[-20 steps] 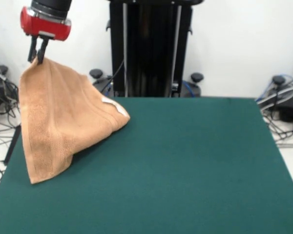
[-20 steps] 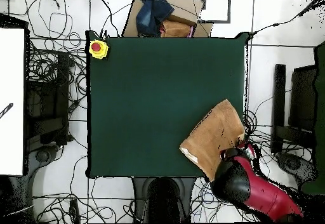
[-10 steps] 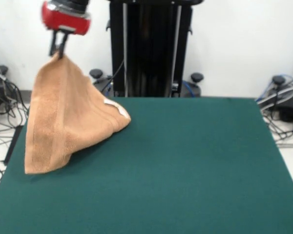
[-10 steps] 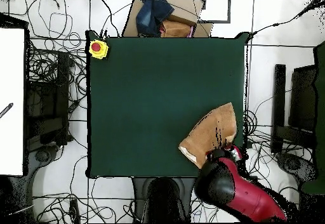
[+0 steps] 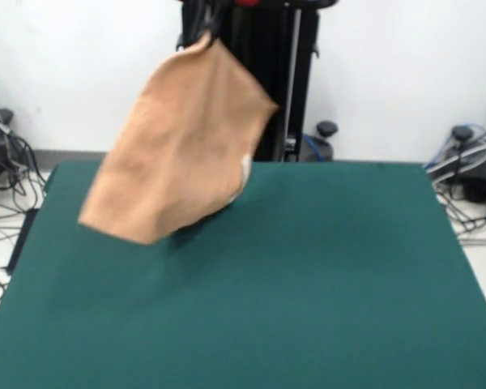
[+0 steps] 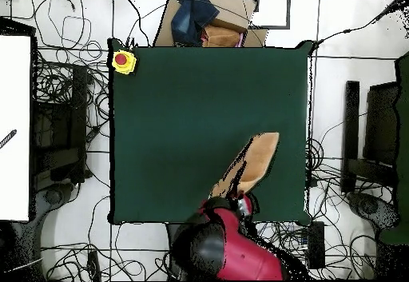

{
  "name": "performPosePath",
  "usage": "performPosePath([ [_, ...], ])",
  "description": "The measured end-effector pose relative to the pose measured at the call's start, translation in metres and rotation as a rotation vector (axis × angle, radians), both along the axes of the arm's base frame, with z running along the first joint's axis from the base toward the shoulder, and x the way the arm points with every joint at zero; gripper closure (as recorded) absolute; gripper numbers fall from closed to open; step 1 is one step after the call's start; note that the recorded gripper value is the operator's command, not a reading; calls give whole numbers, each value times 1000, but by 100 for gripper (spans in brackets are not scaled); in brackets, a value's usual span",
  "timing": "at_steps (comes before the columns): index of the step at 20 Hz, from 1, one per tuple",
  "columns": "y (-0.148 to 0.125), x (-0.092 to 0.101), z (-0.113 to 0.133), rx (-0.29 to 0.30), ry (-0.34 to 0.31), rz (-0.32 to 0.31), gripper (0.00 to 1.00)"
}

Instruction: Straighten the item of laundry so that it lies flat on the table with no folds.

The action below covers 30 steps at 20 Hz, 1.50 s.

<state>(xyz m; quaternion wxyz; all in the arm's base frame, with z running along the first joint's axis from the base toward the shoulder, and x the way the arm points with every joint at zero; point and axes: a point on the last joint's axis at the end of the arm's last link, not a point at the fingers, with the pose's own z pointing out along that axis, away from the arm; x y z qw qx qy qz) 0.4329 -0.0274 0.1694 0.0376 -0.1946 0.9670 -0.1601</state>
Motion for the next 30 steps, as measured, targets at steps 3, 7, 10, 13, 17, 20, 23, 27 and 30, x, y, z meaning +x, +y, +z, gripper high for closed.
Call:
performPosePath([
  [3, 22, -14, 18, 17, 30, -48, 100],
  [7, 56, -46, 44, 34, 87, -142, 100],
  [10, 75, -61, 54, 36, 105, -188, 100],
  [13, 108, -74, 74, 28, 108, -262, 100],
  [17, 134, -80, 94, 25, 105, -353, 100],
  [20, 151, -82, 107, 38, 95, -461, 100],
  [23, 152, -80, 112, 50, 83, -538, 100],
  [27, 127, -63, 110, 100, 52, -701, 100],
  [30, 101, -49, 102, 146, 26, -802, 100],
])
